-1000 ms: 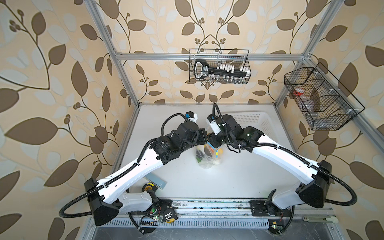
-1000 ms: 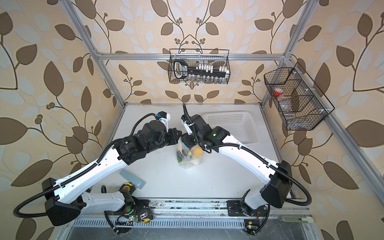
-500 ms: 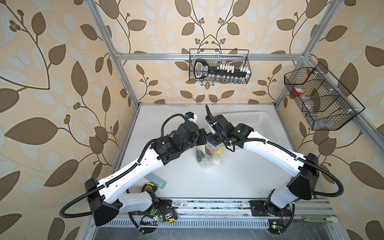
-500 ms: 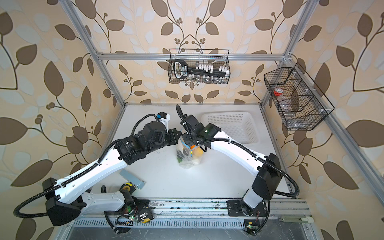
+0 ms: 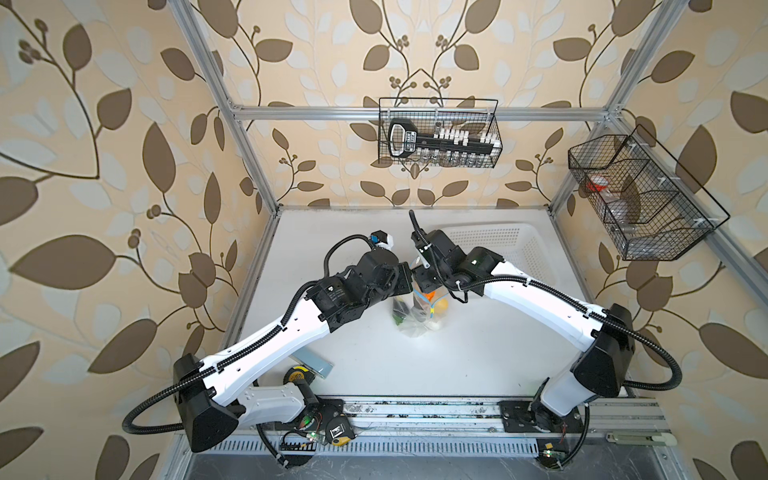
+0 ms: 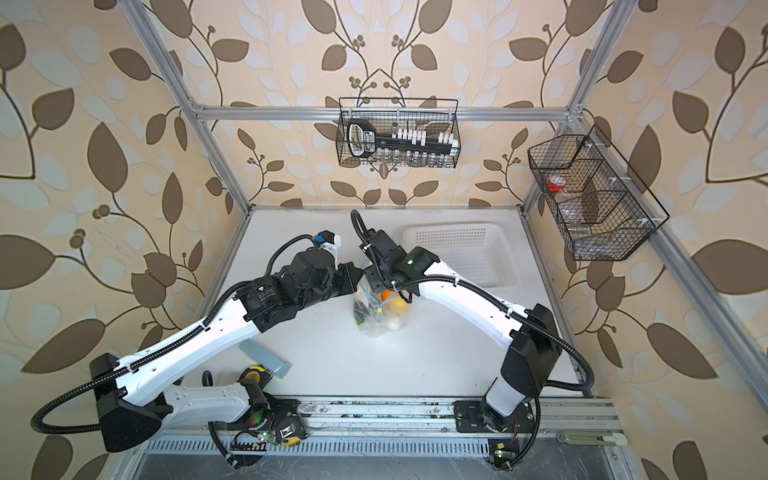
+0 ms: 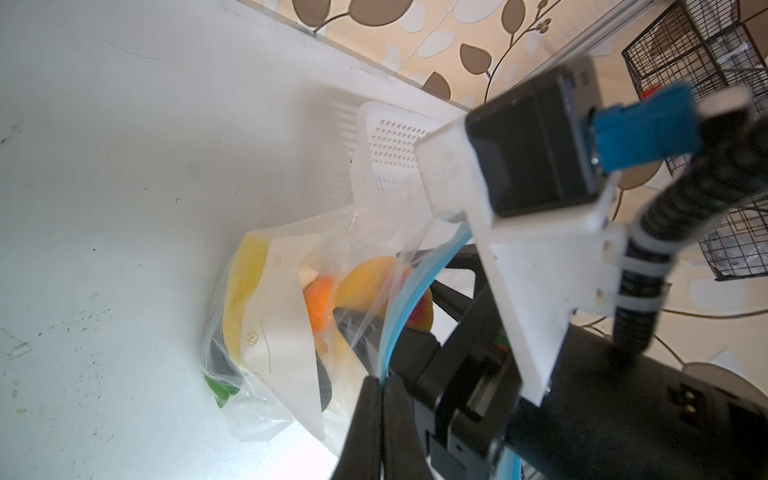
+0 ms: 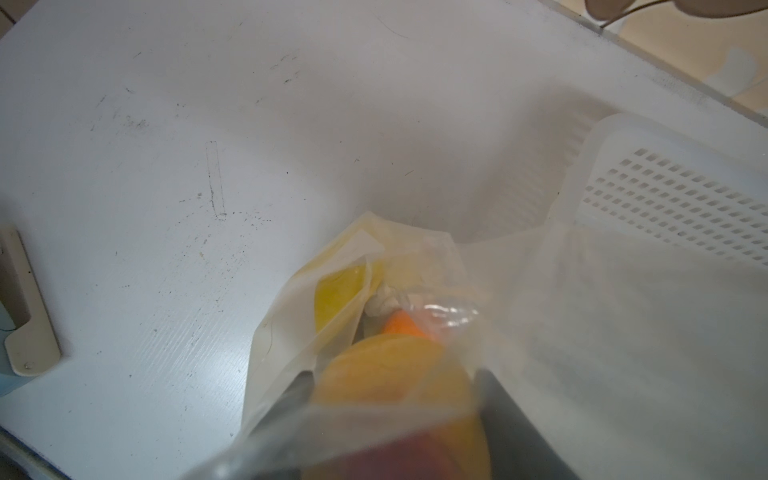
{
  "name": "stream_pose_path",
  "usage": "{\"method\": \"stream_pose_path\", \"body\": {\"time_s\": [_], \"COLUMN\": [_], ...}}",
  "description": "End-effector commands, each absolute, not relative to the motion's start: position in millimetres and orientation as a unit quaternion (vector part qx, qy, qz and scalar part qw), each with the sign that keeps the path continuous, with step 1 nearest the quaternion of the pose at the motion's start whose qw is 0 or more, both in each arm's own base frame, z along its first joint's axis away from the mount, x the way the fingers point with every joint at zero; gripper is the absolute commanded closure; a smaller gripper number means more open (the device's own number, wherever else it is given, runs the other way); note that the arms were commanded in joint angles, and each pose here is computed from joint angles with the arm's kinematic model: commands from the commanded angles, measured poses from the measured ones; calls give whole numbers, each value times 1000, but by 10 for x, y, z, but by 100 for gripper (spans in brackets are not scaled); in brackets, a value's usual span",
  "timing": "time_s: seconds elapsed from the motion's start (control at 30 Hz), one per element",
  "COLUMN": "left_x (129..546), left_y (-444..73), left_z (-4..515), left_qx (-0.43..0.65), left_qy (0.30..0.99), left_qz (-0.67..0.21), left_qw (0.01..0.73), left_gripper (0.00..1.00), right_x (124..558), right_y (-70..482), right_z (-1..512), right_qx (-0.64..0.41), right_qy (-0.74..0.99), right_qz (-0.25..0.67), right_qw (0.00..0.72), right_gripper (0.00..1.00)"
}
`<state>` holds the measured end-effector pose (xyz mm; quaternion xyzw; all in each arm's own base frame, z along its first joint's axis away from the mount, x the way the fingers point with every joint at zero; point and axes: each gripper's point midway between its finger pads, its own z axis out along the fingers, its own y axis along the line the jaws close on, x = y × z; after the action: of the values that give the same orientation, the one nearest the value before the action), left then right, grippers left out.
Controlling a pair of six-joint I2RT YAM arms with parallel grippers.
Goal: Place the food in the zip-top bag and seal the zipper
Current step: 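Open the right gripper to release the mango and raise it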
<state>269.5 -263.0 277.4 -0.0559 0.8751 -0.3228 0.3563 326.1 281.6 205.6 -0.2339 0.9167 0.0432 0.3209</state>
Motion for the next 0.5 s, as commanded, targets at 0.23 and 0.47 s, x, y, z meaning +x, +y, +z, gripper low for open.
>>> {"method": "stream_pose_path", "body": {"time_s": [0.23,0.47], "left_x": [2700,2705], "left_y": [-2663,-2661], "left_z": [2920,2944], "left_qx": [-59,-58], "left_qy": [861,861], "left_qz": [-348,-348], "left_qw": [365,368], "left_gripper": [100,100], "right_x": [3286,3276], "right_y": [2819,2835], "right_z": [1822,1970], "right_qx": [-238,-237], "right_qy": [922,918], "right_qz": [25,36], "right_qw": [304,315], "right_gripper": [34,27]}}
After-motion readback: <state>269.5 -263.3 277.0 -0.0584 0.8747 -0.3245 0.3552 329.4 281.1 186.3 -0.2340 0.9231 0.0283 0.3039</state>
